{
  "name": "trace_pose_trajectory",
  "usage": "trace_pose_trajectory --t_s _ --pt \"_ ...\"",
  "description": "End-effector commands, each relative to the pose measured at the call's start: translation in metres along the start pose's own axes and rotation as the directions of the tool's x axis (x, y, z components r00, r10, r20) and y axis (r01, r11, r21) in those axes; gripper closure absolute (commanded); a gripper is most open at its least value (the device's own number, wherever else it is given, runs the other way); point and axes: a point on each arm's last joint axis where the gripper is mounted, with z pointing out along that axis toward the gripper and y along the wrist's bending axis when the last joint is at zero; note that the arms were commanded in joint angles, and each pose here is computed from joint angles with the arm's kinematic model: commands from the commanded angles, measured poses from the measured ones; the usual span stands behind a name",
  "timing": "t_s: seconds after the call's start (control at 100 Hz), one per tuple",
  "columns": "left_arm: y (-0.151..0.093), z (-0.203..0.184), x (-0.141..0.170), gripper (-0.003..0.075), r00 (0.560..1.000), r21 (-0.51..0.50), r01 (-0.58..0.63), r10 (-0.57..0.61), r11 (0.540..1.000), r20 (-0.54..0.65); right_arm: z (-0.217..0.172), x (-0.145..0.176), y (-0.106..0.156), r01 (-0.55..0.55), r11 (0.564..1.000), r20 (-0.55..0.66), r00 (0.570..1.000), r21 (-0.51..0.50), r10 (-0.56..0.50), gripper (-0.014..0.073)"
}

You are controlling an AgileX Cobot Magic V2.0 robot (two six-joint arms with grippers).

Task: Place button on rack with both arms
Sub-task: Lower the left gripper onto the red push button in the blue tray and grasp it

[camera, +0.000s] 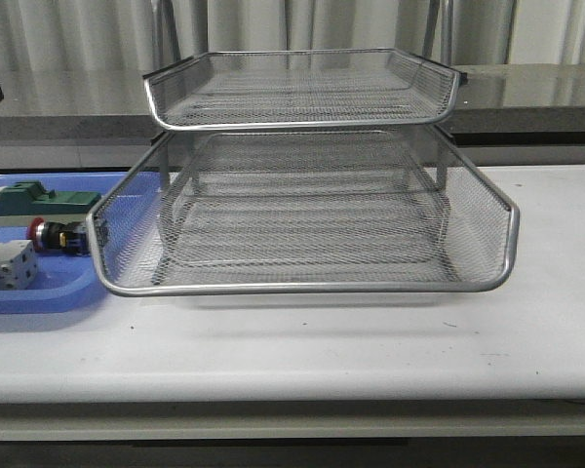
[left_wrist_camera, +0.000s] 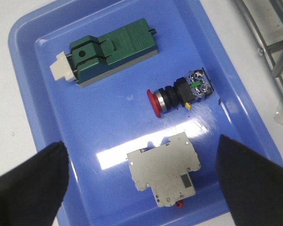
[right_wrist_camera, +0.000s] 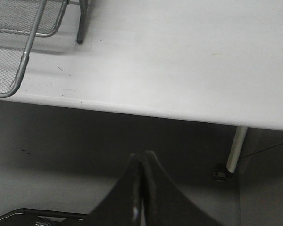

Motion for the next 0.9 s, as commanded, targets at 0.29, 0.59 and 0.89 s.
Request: trace_pose_trajectory --t_s 0.29,0.59,0.89 --pt "0.001 0.034 -0.056 0.0121 0.969 0.157 -0.248 0.247 0.956 0.028 -0.007 -0.011 -0.002 0.005 1.000 0.082 0.997 0.014 -0.006 0.0663" --pt "-0.022 0.080 -0.059 0.0121 0.885 0.240 -0.452 0.466 0.859 0.002 -0.007 -0.011 -0.002 0.005 1.000 0.083 0.997 0.014 -0.006 0.0663" --pt "-0.024 0.111 -0.052 0.0121 0.850 0.244 -0.496 0.523 0.833 -0.062 -0.007 -0.011 -0.002 0.005 1.000 0.082 0.997 0.014 -0.006 0.0663"
